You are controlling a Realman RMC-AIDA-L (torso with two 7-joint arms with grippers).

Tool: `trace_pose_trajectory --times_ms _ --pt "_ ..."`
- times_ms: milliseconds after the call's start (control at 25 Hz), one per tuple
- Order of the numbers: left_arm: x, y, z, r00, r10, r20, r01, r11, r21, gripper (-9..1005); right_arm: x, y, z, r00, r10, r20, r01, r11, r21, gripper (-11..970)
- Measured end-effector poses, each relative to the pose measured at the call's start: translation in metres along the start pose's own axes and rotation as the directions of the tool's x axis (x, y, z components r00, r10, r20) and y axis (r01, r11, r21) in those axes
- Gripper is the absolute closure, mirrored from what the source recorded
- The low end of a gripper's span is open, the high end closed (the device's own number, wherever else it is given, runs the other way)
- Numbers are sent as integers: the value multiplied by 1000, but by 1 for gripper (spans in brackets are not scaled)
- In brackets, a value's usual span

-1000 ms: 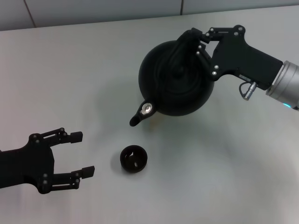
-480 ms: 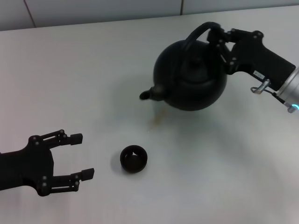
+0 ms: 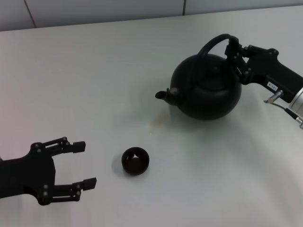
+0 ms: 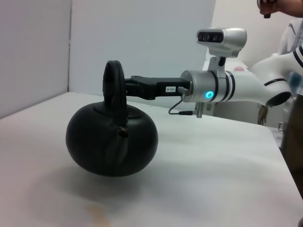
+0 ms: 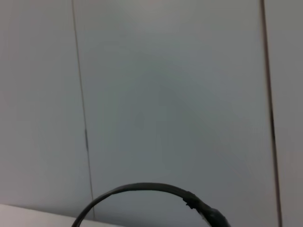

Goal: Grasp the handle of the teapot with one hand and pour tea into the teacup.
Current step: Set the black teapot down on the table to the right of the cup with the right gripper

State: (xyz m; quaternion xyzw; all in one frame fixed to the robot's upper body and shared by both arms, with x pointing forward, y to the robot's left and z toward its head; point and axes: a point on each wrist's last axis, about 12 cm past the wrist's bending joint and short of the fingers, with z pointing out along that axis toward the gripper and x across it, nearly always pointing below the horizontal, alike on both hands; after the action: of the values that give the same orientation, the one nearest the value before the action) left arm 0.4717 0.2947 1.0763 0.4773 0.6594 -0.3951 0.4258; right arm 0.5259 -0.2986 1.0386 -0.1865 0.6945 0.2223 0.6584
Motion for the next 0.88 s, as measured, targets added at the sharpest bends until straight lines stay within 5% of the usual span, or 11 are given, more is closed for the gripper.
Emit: trace_pose_trajectory --times_ms 880 --pt "2 -3 -1 1000 1 -9 0 1000 19 153 16 1 -6 996 49 -69 -45 997 56 833"
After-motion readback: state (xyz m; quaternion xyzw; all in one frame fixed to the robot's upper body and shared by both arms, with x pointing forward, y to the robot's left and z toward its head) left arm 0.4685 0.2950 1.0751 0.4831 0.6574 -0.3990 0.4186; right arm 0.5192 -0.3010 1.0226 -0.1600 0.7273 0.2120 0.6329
